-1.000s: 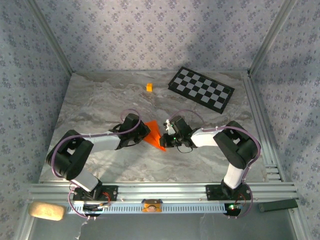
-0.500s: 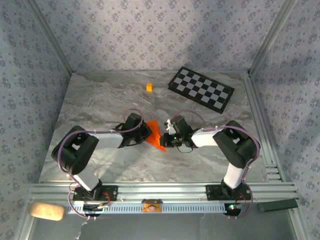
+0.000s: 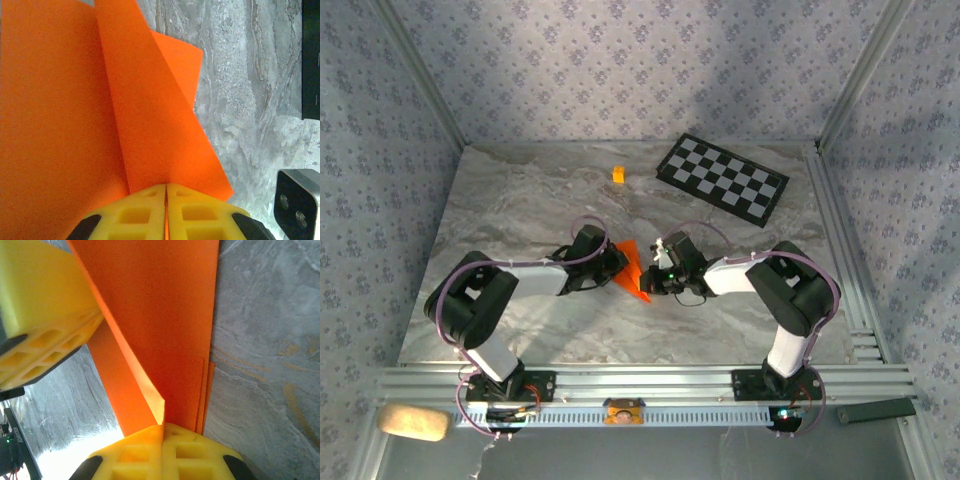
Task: Fold a paper plane with a square sheet of paper (pick it up from the middle)
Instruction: Fourth fold the wing at the center of the table.
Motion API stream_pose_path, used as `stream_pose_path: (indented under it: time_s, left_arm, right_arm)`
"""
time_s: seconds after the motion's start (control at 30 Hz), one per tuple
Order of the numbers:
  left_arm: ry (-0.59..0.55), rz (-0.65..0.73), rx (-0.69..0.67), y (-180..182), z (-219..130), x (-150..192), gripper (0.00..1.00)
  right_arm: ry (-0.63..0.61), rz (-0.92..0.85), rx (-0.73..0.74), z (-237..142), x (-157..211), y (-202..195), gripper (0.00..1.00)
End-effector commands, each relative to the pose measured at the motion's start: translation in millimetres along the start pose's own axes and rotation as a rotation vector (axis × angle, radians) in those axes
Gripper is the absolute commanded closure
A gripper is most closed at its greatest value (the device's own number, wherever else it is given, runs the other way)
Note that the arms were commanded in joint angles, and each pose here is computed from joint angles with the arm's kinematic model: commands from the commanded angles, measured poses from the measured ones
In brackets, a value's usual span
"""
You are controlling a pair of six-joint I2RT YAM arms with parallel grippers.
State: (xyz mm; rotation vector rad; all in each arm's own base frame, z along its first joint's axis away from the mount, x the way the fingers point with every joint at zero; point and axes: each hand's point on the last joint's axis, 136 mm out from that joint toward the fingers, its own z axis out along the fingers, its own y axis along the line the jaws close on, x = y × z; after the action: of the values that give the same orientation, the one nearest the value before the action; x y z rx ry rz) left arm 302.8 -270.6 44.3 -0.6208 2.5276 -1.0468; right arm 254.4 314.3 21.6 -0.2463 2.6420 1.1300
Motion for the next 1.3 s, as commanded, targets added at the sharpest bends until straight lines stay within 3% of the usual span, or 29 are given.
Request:
stream_pose_path:
  time_s: [0.0,0.67,1.27]
  left_arm:
    - [0.001,0.031,0.052,-18.8,0.6,-1.1,0.91]
    - [0.032,0.033,0.054,-19.2,11.8,2.2,0.91]
    - [0.048,0.042,0.042,-17.5,15.8,3.8,0.91]
  right_arm:
    - [0.096,0.112,0.135,4.9,35.8,-46.6,0.98]
    - [0.078,0.123,0.094,2.8,25.3,-34.2,0.87]
    - [0.111,0.177,0.129,6.4,32.5,-45.0,0.97]
